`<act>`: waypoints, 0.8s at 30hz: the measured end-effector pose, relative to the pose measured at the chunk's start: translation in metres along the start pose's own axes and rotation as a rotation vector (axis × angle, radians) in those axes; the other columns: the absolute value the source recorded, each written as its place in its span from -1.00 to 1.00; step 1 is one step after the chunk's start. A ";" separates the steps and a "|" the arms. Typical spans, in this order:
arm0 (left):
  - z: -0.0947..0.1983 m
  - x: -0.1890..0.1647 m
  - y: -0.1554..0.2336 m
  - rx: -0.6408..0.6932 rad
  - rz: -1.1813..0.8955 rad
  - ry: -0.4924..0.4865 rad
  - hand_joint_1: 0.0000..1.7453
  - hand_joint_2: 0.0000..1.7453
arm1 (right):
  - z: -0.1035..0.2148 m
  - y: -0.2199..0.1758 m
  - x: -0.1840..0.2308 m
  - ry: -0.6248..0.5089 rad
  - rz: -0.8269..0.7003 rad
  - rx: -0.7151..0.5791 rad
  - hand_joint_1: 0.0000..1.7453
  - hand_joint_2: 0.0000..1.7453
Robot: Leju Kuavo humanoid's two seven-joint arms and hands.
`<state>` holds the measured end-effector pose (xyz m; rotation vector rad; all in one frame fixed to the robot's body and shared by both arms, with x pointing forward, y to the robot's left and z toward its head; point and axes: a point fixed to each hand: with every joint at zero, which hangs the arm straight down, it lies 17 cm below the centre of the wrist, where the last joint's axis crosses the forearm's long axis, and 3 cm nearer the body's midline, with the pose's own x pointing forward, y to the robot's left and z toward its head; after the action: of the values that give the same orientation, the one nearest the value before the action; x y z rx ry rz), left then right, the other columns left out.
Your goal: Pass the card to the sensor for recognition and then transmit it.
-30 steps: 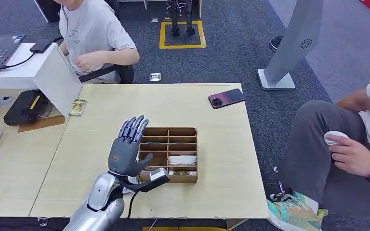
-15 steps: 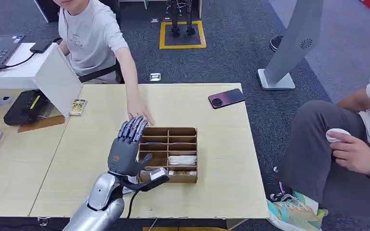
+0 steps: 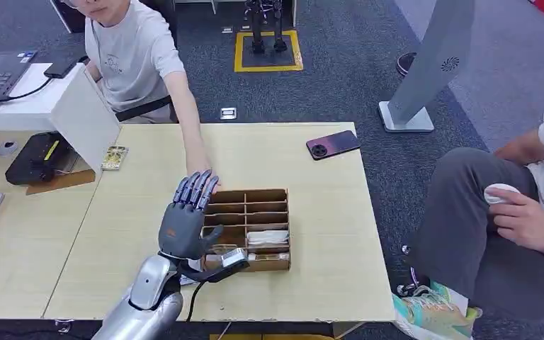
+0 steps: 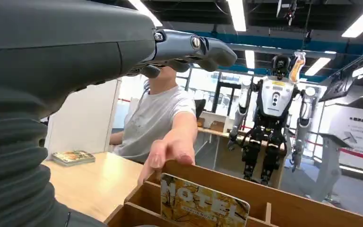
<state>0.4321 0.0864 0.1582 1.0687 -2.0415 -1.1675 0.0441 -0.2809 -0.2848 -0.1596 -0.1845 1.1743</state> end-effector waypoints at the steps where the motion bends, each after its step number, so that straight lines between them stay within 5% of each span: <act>1: 0.000 0.000 0.000 0.000 0.000 0.000 -1.00 1.00 | 0.000 0.000 0.000 0.000 0.000 0.000 -1.00 1.00; 24: -0.001 0.012 -0.001 0.000 -0.004 -0.031 -1.00 1.00 | 0.000 0.000 0.001 -0.002 0.006 -0.001 -1.00 1.00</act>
<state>0.4267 0.0751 0.1588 1.0609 -2.0640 -1.1928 0.0448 -0.2806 -0.2847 -0.1601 -0.1861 1.1806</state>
